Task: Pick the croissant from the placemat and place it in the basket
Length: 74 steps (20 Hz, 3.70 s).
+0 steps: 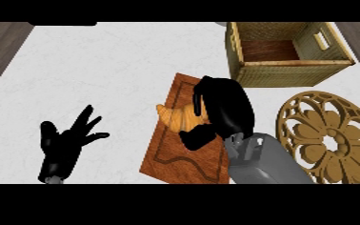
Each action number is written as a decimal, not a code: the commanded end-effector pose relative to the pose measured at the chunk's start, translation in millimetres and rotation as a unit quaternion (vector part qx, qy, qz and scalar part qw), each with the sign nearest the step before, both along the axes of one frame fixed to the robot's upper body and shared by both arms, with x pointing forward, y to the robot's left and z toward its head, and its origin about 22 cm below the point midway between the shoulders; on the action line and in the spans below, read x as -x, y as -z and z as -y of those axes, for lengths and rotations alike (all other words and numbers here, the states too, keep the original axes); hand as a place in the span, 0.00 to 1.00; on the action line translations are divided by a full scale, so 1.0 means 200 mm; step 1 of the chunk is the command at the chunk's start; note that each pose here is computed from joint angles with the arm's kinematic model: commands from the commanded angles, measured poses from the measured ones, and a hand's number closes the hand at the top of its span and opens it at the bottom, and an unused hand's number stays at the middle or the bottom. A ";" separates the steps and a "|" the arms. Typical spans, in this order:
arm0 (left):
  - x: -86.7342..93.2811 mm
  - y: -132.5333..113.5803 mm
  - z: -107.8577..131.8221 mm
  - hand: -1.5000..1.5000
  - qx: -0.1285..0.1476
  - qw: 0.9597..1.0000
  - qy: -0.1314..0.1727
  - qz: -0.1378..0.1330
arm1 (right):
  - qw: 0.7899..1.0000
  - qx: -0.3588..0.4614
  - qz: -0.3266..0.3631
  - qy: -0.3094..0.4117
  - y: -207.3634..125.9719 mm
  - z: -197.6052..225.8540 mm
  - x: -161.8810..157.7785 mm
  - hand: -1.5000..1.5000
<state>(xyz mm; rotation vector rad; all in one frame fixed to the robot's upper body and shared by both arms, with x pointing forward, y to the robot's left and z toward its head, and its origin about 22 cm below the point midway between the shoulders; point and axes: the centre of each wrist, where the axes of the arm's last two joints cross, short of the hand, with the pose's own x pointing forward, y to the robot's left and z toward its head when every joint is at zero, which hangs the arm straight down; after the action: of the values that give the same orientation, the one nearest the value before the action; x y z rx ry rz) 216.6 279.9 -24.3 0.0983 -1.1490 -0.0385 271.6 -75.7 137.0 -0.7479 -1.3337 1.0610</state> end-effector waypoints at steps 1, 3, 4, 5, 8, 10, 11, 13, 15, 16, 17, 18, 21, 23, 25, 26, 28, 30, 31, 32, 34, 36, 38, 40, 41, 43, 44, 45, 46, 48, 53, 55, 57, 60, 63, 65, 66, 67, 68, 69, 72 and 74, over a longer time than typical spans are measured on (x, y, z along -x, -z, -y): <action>0.09 0.12 -0.04 0.50 -0.013 0.997 -0.013 -0.074 | 0.977 -0.199 0.071 0.031 -0.25 -0.03 0.10 1.00; 0.08 0.11 -0.07 0.50 -0.020 0.997 -0.019 -0.069 | 0.962 -0.239 0.124 0.043 -0.41 -0.05 0.14 1.00; 0.06 0.10 -0.08 0.50 -0.023 0.997 -0.018 -0.065 | 0.957 -0.242 0.151 0.050 -0.44 -0.08 0.16 1.00; 0.08 0.10 -0.05 0.50 -0.023 0.997 -0.013 -0.066 | 0.952 -0.249 0.168 0.058 -0.54 -0.09 0.15 1.00; 0.06 0.07 -0.07 0.50 -0.022 0.997 -0.020 -0.069 | 0.941 -0.270 0.179 0.094 -0.72 -0.07 0.16 1.00; 0.10 0.13 -0.09 0.50 -0.021 0.997 -0.025 -0.075 | 0.942 -0.258 0.182 0.117 -0.82 -0.08 0.17 1.00; 0.12 0.13 -0.03 0.50 -0.016 0.997 -0.020 -0.075 | 0.939 -0.247 0.197 0.133 -0.87 -0.02 0.13 1.00; 0.07 0.11 -0.03 0.50 -0.030 0.997 -0.021 -0.064 | 0.937 -0.246 0.200 0.150 -0.98 -0.09 0.08 1.00; 0.14 0.13 -0.10 0.50 -0.013 0.996 -0.024 -0.080 | 0.925 -0.256 0.224 0.168 -1.10 0.03 0.10 1.00; 0.12 0.10 -0.07 0.50 -0.020 0.997 -0.020 -0.074 | 0.926 -0.259 0.215 0.170 -1.14 -0.03 0.08 1.00; 0.09 0.10 -0.02 0.50 -0.020 0.997 -0.017 -0.067 | 0.924 -0.261 0.217 0.176 -1.17 0.08 0.01 1.00; 0.13 0.13 -0.10 0.50 -0.027 0.997 -0.028 -0.069 | 0.922 -0.262 0.219 0.184 -1.20 0.10 -0.01 1.00; 0.06 0.08 -0.12 0.50 -0.030 0.997 -0.026 -0.072 | 0.922 -0.253 0.215 0.198 -1.29 0.15 -0.05 1.00; 0.09 0.09 -0.06 0.50 -0.022 0.997 -0.022 -0.068 | 0.924 -0.240 0.210 0.209 -1.29 0.18 -0.15 1.00; 0.12 0.15 -0.05 0.50 -0.017 0.997 -0.022 -0.066 | 0.918 -0.251 0.215 0.217 -1.34 0.29 -0.17 1.00; 0.14 0.17 -0.06 0.50 -0.023 0.997 -0.019 -0.068 | 0.924 -0.233 0.207 0.221 -1.32 0.28 -0.26 1.00; 0.11 0.13 -0.08 0.50 -0.019 0.998 -0.016 -0.062 | 0.925 -0.226 0.208 0.225 -1.31 0.36 -0.31 1.00; 0.08 0.14 -0.06 0.50 -0.023 0.997 -0.017 -0.068 | 0.931 -0.203 0.201 0.225 -1.28 0.35 -0.33 1.00; 0.08 0.11 -0.08 0.50 -0.031 0.998 -0.016 -0.055 | 0.932 -0.202 0.199 0.227 -1.34 0.38 -0.37 1.00; 0.06 0.07 -0.10 0.50 -0.021 0.998 -0.013 -0.060 | 0.930 -0.193 0.208 0.232 -1.28 0.39 -0.42 1.00; 0.04 0.08 -0.05 0.50 -0.014 0.998 -0.015 -0.057 | 0.930 -0.207 0.201 0.229 -1.25 0.46 -0.48 1.00; 0.10 0.12 -0.04 0.50 -0.018 0.997 -0.011 -0.069 | 0.933 -0.203 0.190 0.230 -1.19 0.50 -0.54 1.00; 0.07 0.11 -0.07 0.50 -0.019 0.997 -0.017 -0.067 | 0.926 -0.232 0.188 0.231 -1.16 0.51 -0.56 1.00; 0.14 0.17 -0.06 0.50 -0.018 0.998 -0.010 -0.065 | 0.924 -0.237 0.181 0.239 -1.09 0.58 -0.62 1.00; 0.11 0.12 -0.10 0.50 -0.023 0.997 -0.016 -0.066 | 0.918 -0.261 0.172 0.244 -1.02 0.58 -0.62 1.00; 0.08 0.14 -0.04 0.50 -0.019 0.997 -0.013 -0.069 | 0.898 -0.317 0.170 0.253 -1.01 0.62 -0.64 1.00; 0.11 0.12 -0.09 0.50 -0.017 0.998 -0.016 -0.058 | 0.902 -0.316 0.164 0.245 -0.97 0.64 -0.66 1.00; 0.11 0.13 -0.03 0.50 -0.027 0.998 -0.013 -0.059 | 0.901 -0.320 0.164 0.242 -1.03 0.68 -0.65 1.00; 0.13 0.18 -0.13 0.50 -0.017 0.997 -0.023 -0.065 | 0.899 -0.319 0.156 0.255 -0.93 0.76 -0.69 1.00; 0.08 0.13 -0.03 0.50 -0.022 0.998 -0.014 -0.060 | 0.899 -0.321 0.170 0.246 -0.81 0.85 -0.70 1.00; 0.09 0.10 -0.08 0.50 -0.017 0.998 -0.021 -0.060 | 0.902 -0.315 0.163 0.245 -0.74 0.81 -0.74 1.00; 0.09 0.13 -0.07 0.50 -0.023 0.998 -0.023 -0.058 | 0.910 -0.212 0.166 0.316 -0.69 0.92 -0.77 1.00; 0.11 0.13 -0.10 0.50 -0.024 0.998 -0.013 -0.062 | 0.905 -0.202 0.184 0.326 -0.72 0.88 -0.78 1.00; 0.02 0.13 -0.05 0.50 -0.021 0.997 -0.024 -0.064 | 0.929 -0.176 0.157 0.284 -0.67 0.98 -0.76 1.00; 0.15 0.13 -0.07 0.50 -0.021 0.997 -0.004 -0.070 | 0.934 -0.145 0.162 0.283 -0.64 1.01 -0.79 0.00; 0.10 0.11 -0.09 0.50 -0.018 0.997 -0.014 -0.067 | 0.928 -0.161 0.186 0.278 -0.66 1.11 -0.74 0.00; 0.10 0.11 -0.04 0.50 -0.010 0.998 -0.018 -0.067 | 0.928 -0.162 0.187 0.278 -0.66 1.15 -0.73 0.00; 0.10 0.10 -0.04 0.50 -0.016 0.997 -0.014 -0.070 | 0.929 -0.163 0.186 0.275 -0.67 1.16 -0.75 0.00; 0.07 0.13 -0.07 0.50 -0.029 0.997 -0.022 -0.064 | 0.928 -0.166 0.192 0.272 -0.76 1.14 -0.74 0.00; 0.08 0.16 -0.05 0.50 -0.015 0.997 -0.014 -0.069 | 0.926 -0.173 0.200 0.270 -0.74 1.13 -0.74 0.00; 0.10 0.20 -0.06 0.50 -0.006 0.997 -0.022 -0.068 | 0.905 -0.220 0.221 0.289 -0.70 1.18 -0.71 0.00; 0.11 0.12 -0.09 0.50 -0.022 0.998 -0.021 -0.064 | 0.897 -0.240 0.225 0.296 -0.85 1.25 -0.66 0.00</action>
<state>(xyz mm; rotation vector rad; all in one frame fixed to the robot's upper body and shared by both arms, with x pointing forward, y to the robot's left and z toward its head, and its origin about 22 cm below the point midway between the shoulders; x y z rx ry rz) 210.6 288.1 -26.8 0.1155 -1.1721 -0.0276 414.2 -310.1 284.9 -0.9891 -1.4965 0.1351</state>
